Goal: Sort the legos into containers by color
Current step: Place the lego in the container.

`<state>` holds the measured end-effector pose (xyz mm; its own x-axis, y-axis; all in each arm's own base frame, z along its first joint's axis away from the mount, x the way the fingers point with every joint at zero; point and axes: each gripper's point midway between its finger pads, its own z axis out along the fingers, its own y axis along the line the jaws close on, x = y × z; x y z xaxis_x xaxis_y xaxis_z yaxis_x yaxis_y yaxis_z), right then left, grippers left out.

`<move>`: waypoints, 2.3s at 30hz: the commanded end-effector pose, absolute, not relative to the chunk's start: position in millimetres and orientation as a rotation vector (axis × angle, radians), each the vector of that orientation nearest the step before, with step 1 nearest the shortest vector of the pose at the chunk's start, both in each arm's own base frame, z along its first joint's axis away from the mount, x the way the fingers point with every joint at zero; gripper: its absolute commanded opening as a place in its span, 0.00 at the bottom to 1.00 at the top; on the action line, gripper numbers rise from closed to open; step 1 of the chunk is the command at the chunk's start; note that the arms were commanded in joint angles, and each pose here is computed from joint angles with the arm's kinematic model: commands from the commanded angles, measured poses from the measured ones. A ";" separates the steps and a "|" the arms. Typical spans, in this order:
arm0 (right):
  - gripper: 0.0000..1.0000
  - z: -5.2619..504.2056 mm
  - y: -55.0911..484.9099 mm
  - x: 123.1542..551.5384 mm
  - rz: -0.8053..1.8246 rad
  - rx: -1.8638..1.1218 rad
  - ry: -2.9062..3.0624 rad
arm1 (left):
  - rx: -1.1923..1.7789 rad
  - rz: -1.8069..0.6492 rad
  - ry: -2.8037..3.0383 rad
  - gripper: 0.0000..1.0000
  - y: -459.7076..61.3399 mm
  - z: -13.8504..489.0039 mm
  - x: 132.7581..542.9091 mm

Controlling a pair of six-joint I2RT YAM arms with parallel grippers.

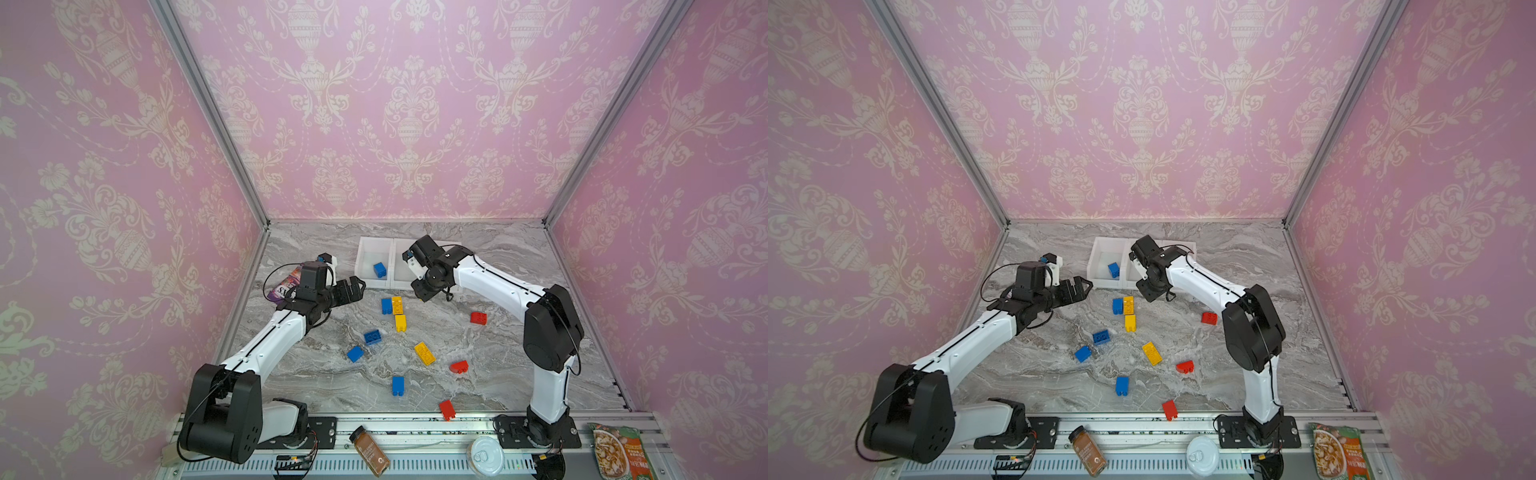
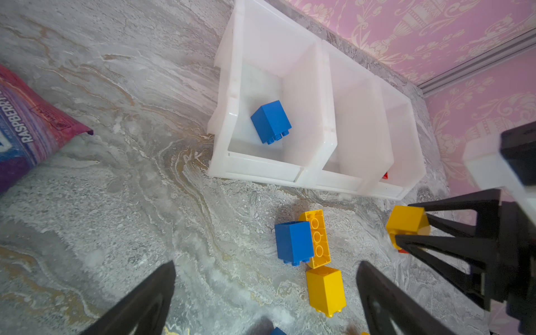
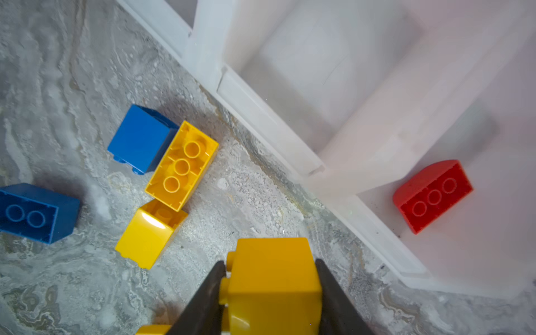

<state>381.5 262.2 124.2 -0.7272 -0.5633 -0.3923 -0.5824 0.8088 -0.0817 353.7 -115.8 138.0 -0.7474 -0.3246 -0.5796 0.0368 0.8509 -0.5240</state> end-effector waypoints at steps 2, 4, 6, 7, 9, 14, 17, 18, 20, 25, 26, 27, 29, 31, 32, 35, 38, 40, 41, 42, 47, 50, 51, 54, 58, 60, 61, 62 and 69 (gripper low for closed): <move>0.43 157.2 269.3 400.7 0.041 -0.801 2.521 | -0.237 -0.720 2.324 0.99 -115.2 133.1 345.8; 0.43 163.1 273.9 413.8 0.028 -0.782 2.498 | -0.240 -0.724 2.326 0.99 -115.3 131.4 343.6; 0.43 164.1 277.4 426.6 0.017 -0.762 2.485 | -0.244 -0.726 2.325 0.99 -114.9 131.1 342.1; 0.43 165.5 280.7 431.9 0.020 -0.755 2.477 | -0.244 -0.727 2.326 0.99 -114.9 130.5 341.3; 0.43 165.3 286.2 445.5 0.022 -0.741 2.466 | -0.245 -0.725 2.329 0.99 -114.4 129.4 339.9; 0.43 147.1 295.2 472.6 -0.008 -0.739 2.483 | -0.241 -0.721 2.332 0.99 -114.0 129.9 337.8; 0.43 135.2 296.7 484.6 -0.014 -0.717 2.501 | -0.238 -0.715 2.337 0.99 -113.3 129.1 335.5; 0.43 132.3 297.2 487.7 -0.012 -0.713 2.503 | -0.238 -0.714 2.339 0.99 -113.1 128.9 334.9; 0.43 124.4 298.0 490.1 -0.015 -0.714 2.516 | -0.232 -0.712 2.340 0.99 -112.9 129.3 333.9; 0.43 103.8 294.8 490.1 -0.032 -0.710 2.561 | -0.225 -0.705 2.338 0.99 -112.3 131.5 333.0; 0.43 100.9 295.2 490.0 -0.025 -0.707 2.566 | -0.223 -0.703 2.339 0.99 -112.1 131.8 332.8; 0.44 97.7 295.1 489.3 -0.021 -0.706 2.572 | -0.220 -0.700 2.339 0.99 -111.8 131.9 332.7; 0.44 92.2 295.3 488.8 -0.020 -0.705 2.581 | -0.215 -0.699 2.340 0.99 -112.0 132.8 331.7; 0.45 86.7 294.5 489.6 -0.024 -0.696 2.590 | -0.211 -0.697 2.342 0.99 -111.9 133.3 330.8; 0.45 83.9 293.4 490.0 -0.023 -0.689 2.598 | -0.209 -0.696 2.341 0.99 -111.4 133.7 330.0; 0.46 77.9 294.2 489.6 -0.014 -0.678 2.612 | -0.205 -0.690 2.326 0.99 -110.1 137.1 328.6; 0.51 78.4 294.7 489.7 -0.011 -0.667 2.613 | -0.206 -0.692 2.328 0.99 -110.5 136.2 328.6; 0.57 80.5 295.1 488.9 -0.004 -0.660 2.610 | -0.203 -0.700 2.333 0.99 -111.9 136.0 329.5; 0.60 83.7 296.3 489.1 0.007 -0.654 2.602 | -0.201 -0.703 2.336 0.99 -112.7 136.0 330.2; 0.62 85.3 296.8 489.1 0.015 -0.649 2.598 | -0.201 -0.705 2.334 0.99 -112.9 136.9 331.3; 0.68 96.0 296.6 486.9 0.024 -0.649 2.583 | -0.200 -0.700 2.334 0.99 -112.9 137.2 332.8; 0.68 102.7 295.2 483.5 0.022 -0.653 2.575 | -0.201 -0.694 2.335 0.99 -112.1 135.6 332.8; 0.69 106.2 294.8 482.7 0.022 -0.652 2.569 | -0.204 -0.695 2.336 0.99 -112.0 134.8 333.4; 0.73 115.0 292.6 476.2 0.024 -0.652 2.561 | -0.206 -0.700 2.336 0.99 -112.8 133.3 335.7; 0.82 130.7 287.8 466.4 0.045 -0.633 2.532 | -0.212 -0.710 2.342 0.99 -114.4 129.8 336.7; 0.86 138.2 286.4 460.5 0.069 -0.615 2.522 | -0.212 -0.710 2.345 0.99 -114.4 129.3 336.3; 0.88 142.5 284.7 457.4 0.083 -0.604 2.519 | -0.213 -0.705 2.342 0.99 -113.8 130.1 336.5; 0.90 146.9 283.9 453.9 0.098 -0.594 2.516 | -0.214 -0.703 2.340 0.99 -113.0 131.1 336.2; 0.97 171.3 271.1 420.7 0.188 -0.521 2.525 | -0.217 -0.683 2.349 0.99 -110.2 129.9 332.3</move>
<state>435.5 270.0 160.0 -0.7602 -0.3731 -0.5319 -0.4215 0.9062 -0.0333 335.3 -114.4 129.4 -0.7598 -0.3361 -0.5566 0.0234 0.8414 -0.5400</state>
